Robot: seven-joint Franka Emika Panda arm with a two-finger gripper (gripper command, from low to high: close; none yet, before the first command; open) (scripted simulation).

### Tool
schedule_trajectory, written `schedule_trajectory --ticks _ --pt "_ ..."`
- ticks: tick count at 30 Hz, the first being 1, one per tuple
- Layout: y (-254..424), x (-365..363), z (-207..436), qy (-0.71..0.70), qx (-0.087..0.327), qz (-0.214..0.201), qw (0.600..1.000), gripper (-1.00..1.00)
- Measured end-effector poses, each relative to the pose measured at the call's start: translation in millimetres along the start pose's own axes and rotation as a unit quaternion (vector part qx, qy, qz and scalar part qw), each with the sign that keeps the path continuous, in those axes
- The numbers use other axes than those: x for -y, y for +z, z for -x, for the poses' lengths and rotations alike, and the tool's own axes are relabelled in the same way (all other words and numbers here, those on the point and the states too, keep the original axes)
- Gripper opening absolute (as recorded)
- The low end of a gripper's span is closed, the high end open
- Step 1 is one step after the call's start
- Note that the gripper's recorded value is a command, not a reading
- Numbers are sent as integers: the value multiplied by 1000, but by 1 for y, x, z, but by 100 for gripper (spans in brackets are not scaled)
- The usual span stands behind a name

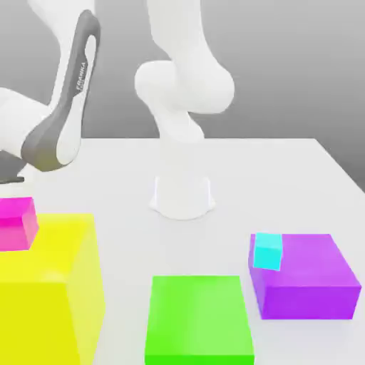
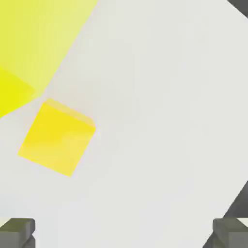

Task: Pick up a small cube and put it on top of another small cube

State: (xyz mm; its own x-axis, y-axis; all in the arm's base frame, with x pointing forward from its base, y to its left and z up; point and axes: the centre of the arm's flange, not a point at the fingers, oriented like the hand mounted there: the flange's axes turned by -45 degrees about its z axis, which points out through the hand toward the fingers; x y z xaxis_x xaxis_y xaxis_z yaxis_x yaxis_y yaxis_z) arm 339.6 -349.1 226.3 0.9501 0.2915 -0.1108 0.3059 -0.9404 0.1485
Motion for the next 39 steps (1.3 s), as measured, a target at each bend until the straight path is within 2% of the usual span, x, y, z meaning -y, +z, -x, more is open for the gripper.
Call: schedule_trajectory --ticks 3,7,11,14,16,20,21,28,34,39 --pt "8 12 18 121 -10 -26 992 0" --pt "15 29 40 279 -17 -54 959 0" --pt "22 46 64 432 -18 -78 898 0" --pt "29 54 99 546 -7 -90 833 0" --pt "44 58 106 571 -4 -93 815 0" --pt "82 64 105 579 -2 -93 810 0" --pt "91 66 104 579 -2 -93 810 -100" --pt "92 66 104 579 -2 -93 810 -100" --pt "39 58 110 579 -3 -93 810 -100" --pt "-22 12 78 552 -26 -67 831 -100"
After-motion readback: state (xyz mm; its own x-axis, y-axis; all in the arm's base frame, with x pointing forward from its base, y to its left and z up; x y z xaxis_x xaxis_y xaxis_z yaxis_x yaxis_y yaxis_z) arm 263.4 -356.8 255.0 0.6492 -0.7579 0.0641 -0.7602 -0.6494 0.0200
